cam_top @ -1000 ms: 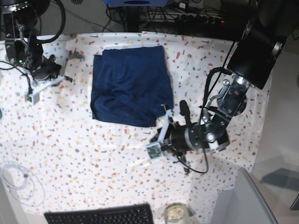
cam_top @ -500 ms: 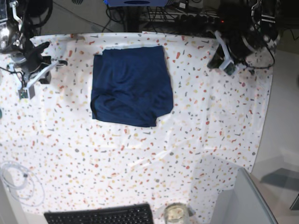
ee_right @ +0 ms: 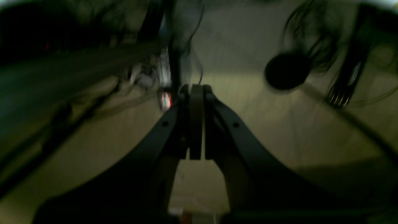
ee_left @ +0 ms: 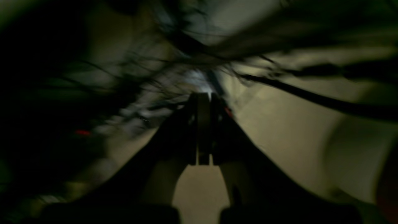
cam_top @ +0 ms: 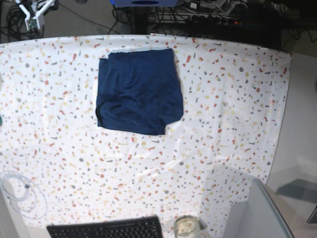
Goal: Layout the t-shirt on the table in an organized manner, then fold the t-shirt properly
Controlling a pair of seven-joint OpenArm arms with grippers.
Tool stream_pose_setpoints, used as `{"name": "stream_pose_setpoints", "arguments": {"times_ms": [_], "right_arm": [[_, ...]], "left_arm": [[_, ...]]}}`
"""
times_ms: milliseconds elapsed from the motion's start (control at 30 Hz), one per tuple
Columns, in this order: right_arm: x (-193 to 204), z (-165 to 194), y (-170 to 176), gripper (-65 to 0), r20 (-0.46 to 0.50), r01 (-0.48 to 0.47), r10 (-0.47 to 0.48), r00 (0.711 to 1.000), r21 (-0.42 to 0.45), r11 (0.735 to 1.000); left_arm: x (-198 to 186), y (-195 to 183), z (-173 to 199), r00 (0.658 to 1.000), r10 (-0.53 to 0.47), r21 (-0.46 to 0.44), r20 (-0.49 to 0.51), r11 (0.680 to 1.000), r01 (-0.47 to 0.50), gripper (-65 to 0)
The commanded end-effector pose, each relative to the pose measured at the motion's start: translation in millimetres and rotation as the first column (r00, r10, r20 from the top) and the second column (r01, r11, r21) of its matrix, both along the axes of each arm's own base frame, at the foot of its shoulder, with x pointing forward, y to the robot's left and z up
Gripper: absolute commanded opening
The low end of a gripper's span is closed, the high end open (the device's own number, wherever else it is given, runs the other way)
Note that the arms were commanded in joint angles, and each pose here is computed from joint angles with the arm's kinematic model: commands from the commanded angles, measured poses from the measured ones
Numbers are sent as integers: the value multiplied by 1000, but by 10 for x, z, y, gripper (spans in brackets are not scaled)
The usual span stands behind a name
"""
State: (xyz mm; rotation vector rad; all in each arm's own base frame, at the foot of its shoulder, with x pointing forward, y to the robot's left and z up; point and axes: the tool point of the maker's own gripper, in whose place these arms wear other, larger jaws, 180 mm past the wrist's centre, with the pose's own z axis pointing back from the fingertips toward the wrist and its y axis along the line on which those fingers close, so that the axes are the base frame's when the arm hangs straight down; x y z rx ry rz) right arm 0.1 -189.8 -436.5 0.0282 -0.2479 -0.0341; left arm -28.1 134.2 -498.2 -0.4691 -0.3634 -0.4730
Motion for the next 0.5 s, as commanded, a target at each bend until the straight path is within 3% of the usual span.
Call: {"name": "stream_pose_setpoints", "arguments": {"times_ms": [0, 133, 267, 367, 467], "right_arm": [[-127, -65, 38, -650, -33, -4, 4, 999, 7, 1000], [-661, -700, 204, -650, -233, -18, 29, 972, 48, 999], [-932, -1410, 13, -650, -335, -24, 21, 942, -7, 1000], [-1022, -1821, -219, -650, -354, -80, 50, 934, -71, 994], [-970, -2041, -463, -650, -320, -242, 191, 928, -126, 962]], "left_arm": [[-137, -33, -19, 999, -6, -20, -33, 1000, 5, -650], [-364, -273, -197, 995, 1, -102, -100, 995, -11, -650], [-547, -475, -606, 977, 3, -131, -215, 991, -32, -650], [-486, -315, -1094, 962, 166, 27, -218, 986, -164, -650], [-430, -125, -1375, 942, 307, 167, -137, 944, -283, -650]]}}
